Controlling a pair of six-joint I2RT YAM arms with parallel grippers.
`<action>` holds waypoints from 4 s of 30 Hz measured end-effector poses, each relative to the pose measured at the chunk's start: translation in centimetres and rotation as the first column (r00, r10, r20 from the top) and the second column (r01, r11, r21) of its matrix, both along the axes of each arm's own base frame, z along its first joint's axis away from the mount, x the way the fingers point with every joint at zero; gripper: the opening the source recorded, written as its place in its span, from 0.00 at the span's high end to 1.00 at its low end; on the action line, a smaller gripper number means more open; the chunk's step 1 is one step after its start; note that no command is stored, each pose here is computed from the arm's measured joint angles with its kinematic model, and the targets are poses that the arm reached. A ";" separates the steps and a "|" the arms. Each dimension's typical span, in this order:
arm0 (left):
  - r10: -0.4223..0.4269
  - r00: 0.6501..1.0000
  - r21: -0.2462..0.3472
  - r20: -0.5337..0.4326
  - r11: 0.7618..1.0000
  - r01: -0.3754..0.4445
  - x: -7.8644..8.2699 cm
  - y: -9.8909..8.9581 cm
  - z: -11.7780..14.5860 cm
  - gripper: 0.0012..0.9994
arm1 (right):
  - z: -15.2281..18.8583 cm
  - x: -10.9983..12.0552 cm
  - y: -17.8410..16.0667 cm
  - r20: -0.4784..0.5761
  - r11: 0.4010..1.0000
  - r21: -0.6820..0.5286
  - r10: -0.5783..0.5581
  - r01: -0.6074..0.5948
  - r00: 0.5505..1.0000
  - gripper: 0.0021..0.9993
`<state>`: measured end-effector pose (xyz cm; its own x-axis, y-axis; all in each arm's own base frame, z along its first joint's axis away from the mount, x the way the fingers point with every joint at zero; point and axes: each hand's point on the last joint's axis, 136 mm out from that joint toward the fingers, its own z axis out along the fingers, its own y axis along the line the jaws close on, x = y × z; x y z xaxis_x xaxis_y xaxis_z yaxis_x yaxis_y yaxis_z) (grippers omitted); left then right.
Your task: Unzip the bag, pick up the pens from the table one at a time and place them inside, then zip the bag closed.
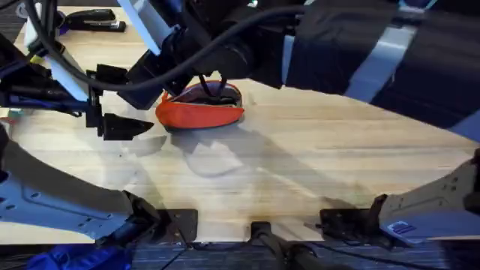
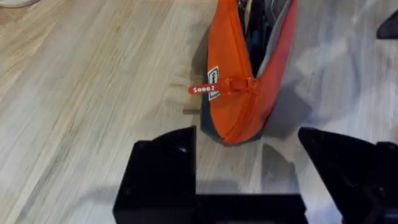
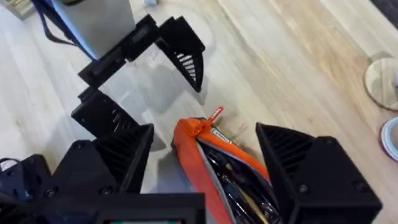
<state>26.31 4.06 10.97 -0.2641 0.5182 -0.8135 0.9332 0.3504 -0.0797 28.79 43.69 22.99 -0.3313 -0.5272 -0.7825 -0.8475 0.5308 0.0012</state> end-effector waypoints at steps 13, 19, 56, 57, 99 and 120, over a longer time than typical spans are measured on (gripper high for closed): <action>0.000 1.000 0.000 0.000 1.000 0.000 0.0 0.0 0.0 0.01 | -0.1 -0.1 0.0 -0.109 0.994 0.054 -0.087 0.094 0.990 0.00; 0.000 1.000 0.000 0.000 1.000 0.000 0.0 0.0 0.0 0.01 | -0.2 -0.1 -0.1 -0.158 0.987 0.075 -0.127 0.140 0.979 0.00; 0.000 1.000 0.000 0.001 1.000 0.000 0.0 0.0 0.0 0.01 | -11.1 2.4 2.4 -0.225 0.983 -0.045 -0.184 0.178 0.957 0.00; 0.000 1.000 0.000 0.001 1.000 0.000 0.0 0.0 0.0 0.01 | -11.1 2.6 2.2 -0.225 0.982 -0.045 -0.188 0.182 0.956 0.00; 0.000 1.000 0.000 0.000 1.000 0.000 0.0 0.0 0.0 0.01 | -11.1 2.2 2.5 -0.306 0.991 -0.006 -0.132 0.136 0.943 0.97; 0.000 1.000 0.000 0.001 1.000 0.000 0.0 0.0 0.0 0.01 | -8.6 2.2 2.2 -0.289 0.990 0.028 -0.124 0.138 0.949 0.97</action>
